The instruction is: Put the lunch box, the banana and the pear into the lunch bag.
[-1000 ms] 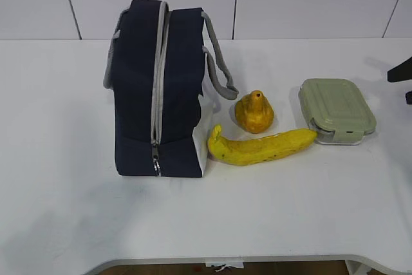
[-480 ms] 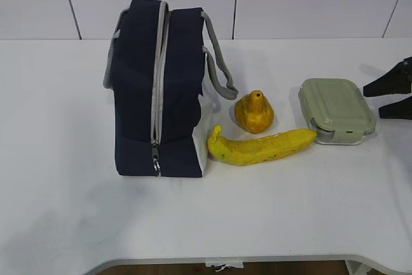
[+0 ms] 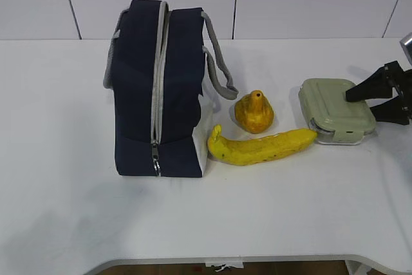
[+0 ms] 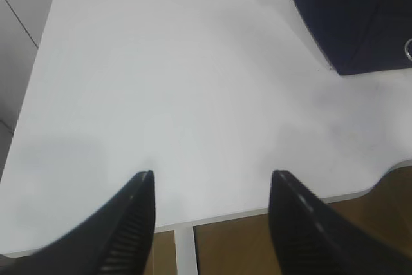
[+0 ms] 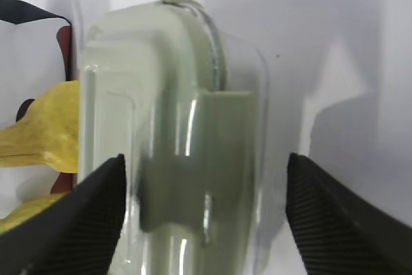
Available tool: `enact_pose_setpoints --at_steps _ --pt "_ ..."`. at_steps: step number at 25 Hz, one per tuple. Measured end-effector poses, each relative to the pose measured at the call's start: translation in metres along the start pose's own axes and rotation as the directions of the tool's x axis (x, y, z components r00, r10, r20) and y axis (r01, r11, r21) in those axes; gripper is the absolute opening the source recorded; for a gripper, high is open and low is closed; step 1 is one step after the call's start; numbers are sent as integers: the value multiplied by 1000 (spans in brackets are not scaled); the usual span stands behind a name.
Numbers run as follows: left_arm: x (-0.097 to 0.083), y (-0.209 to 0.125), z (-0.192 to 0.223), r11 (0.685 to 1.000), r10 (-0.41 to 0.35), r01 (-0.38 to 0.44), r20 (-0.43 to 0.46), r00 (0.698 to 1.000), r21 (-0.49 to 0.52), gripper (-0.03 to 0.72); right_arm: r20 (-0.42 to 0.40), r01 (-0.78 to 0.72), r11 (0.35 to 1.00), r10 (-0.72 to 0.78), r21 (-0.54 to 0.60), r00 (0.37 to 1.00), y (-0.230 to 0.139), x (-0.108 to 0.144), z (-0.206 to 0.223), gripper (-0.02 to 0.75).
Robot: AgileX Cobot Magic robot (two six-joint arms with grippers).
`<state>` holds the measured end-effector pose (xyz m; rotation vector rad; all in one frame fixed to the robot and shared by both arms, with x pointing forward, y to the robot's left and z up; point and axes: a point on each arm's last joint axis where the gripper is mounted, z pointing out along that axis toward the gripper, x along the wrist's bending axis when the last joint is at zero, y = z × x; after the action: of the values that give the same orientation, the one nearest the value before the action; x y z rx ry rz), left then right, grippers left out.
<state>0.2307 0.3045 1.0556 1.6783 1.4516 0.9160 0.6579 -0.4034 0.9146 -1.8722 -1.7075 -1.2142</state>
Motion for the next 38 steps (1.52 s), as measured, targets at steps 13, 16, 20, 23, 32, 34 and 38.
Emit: enact_pose_setpoints --at_steps 13,16,20,23,32,34,38 --pt "0 0 0 1000 0 0 0 1000 0 429 -12 1 1000 -1 13 1000 -1 2 9 535" --pt "0 0 0 1000 0 0 0 1000 0 429 -17 -1 1000 1 10 1000 0 2 9 464" --pt "0 0 0 1000 0 0 0 1000 0 429 -31 -9 1000 9 3 999 1 4 8 392" --pt "0 0 0 1000 0 0 0 1000 0 429 -31 -13 1000 13 3 999 1 4 8 381" --pt "0 0 0 1000 0 0 0 1000 0 429 -32 -72 997 72 6 997 1 4 8 375" --pt "0 0 0 1000 0 0 0 1000 0 429 -32 -92 996 92 6 995 1 4 8 375" --pt "0 0 0 1000 0 0 0 1000 0 429 -32 -143 990 143 10 989 1 5 9 374"
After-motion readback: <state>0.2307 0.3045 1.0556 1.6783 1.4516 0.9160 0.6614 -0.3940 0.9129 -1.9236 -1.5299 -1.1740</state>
